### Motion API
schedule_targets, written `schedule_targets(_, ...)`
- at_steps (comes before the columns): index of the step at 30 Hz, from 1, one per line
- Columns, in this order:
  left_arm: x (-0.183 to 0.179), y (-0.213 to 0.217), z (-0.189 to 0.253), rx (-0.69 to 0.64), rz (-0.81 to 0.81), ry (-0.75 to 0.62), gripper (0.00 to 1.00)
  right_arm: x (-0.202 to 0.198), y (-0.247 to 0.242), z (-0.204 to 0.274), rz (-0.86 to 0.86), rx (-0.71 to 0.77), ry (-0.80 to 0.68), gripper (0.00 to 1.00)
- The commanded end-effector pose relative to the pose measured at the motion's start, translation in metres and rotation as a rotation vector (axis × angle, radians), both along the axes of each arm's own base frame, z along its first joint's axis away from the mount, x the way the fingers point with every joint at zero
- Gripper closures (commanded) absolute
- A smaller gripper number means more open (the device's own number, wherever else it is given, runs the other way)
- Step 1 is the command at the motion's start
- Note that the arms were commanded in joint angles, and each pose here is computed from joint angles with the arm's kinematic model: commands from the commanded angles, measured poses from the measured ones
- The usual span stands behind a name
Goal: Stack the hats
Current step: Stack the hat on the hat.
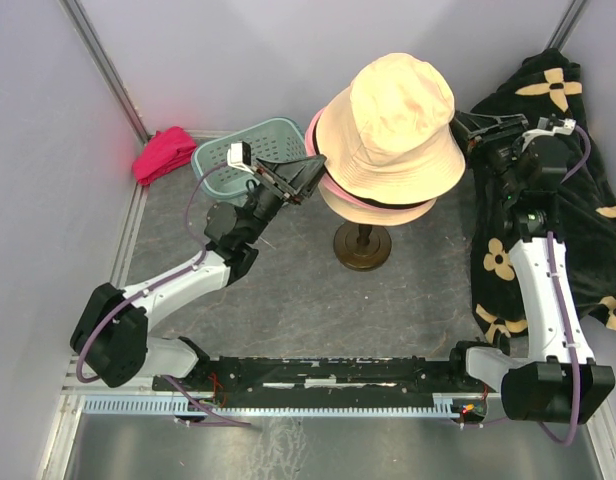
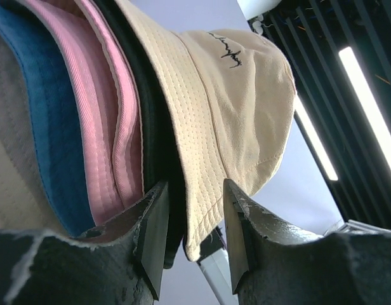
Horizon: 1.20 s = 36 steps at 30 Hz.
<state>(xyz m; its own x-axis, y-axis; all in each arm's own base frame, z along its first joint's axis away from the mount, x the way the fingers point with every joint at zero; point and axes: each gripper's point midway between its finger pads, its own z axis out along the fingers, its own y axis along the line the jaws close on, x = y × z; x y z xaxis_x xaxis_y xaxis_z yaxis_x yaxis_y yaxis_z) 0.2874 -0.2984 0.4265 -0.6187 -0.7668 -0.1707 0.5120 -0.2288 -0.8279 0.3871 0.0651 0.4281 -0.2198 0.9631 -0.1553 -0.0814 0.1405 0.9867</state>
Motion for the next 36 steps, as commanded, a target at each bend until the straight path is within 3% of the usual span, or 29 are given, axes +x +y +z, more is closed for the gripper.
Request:
schedule_targets(1,0.001,0.013,0.024,0.008,0.064,-0.065,0.53,-0.014,-0.012,0.025,-0.048,0.014,-0.081,0.58)
schedule_targets(14,0.019,0.013,0.031,0.025,0.065,-0.07,0.48,-0.033,-0.009,0.012,-0.026,0.05,-0.083,0.48)
schedule_targets(36,0.034,0.008,0.028,0.047,0.043,-0.075,0.46,-0.067,0.0,0.003,0.035,0.145,-0.096,0.44)
